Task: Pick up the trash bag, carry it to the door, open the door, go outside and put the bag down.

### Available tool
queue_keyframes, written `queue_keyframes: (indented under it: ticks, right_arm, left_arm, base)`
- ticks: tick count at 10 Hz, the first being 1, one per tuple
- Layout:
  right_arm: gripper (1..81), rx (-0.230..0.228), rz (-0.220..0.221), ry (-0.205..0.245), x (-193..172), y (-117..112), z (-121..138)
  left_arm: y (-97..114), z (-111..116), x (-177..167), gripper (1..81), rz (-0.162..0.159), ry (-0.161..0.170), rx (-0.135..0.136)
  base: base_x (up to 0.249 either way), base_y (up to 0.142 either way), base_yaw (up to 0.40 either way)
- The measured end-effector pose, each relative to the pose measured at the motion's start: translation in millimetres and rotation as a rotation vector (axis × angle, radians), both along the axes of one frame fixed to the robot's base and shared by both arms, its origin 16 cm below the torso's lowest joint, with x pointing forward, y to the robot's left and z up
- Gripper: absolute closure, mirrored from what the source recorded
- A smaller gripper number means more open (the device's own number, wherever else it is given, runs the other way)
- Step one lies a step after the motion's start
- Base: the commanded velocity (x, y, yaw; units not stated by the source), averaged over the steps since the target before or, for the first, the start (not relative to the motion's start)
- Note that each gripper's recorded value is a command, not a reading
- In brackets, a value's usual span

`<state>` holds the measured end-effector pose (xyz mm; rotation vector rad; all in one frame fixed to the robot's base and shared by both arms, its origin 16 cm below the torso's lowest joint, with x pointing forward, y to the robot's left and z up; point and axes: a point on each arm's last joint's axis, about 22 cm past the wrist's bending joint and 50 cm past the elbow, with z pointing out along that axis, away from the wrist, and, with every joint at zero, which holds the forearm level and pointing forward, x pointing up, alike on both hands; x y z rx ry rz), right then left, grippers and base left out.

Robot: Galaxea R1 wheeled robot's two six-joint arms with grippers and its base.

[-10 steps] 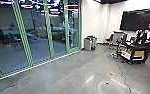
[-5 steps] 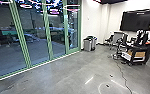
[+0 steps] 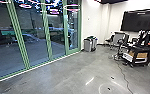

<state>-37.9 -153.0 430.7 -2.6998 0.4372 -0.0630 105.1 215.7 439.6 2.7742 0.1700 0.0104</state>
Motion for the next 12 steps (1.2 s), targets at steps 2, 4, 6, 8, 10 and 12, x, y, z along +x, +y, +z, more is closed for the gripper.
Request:
queue_keyframes:
  ticks: [2, 4, 6, 8, 10, 12]
  right_arm:
    - [1.0, 0.000, 0.000, 0.000, -0.5, 0.2, 0.0]
    - [1.0, 0.001, 0.000, 0.000, -0.4, 0.4, 0.0]
    - [1.0, 0.000, 0.000, -0.001, 0.0, 0.4, 0.0]
    - [1.0, 0.003, 0.000, 0.000, -0.3, 2.5, 0.3]
    - [1.0, 0.004, 0.000, -0.001, 0.6, 3.0, 0.5]
    - [1.0, 0.001, 0.001, 0.004, -3.1, 0.7, 0.0]
  left_arm:
    - [0.0, 0.1, -0.1, 81.1, 0.000, -0.001, 0.000]
    - [0.0, 0.1, 0.4, 81.1, 0.000, -0.002, 0.000]
    - [-0.4, 0.2, 0.3, 81.1, 0.000, -0.002, 0.000]
    - [1.0, -0.1, -0.4, 81.1, 0.000, -0.001, 0.002]
    - [0.2, 0.1, 2.5, 81.1, 0.001, -0.004, 0.001]
    - [0.5, 0.0, -0.3, 81.1, 0.000, 0.000, 0.001]
  base:
    - [0.177, 0.000, 0.000]
    - [0.177, 0.000, 0.000]
    - [0.177, 0.000, 0.000]
    - [0.177, -0.067, 0.000]
    - [0.177, -0.071, 0.000]
    - [0.177, -0.073, 0.000]
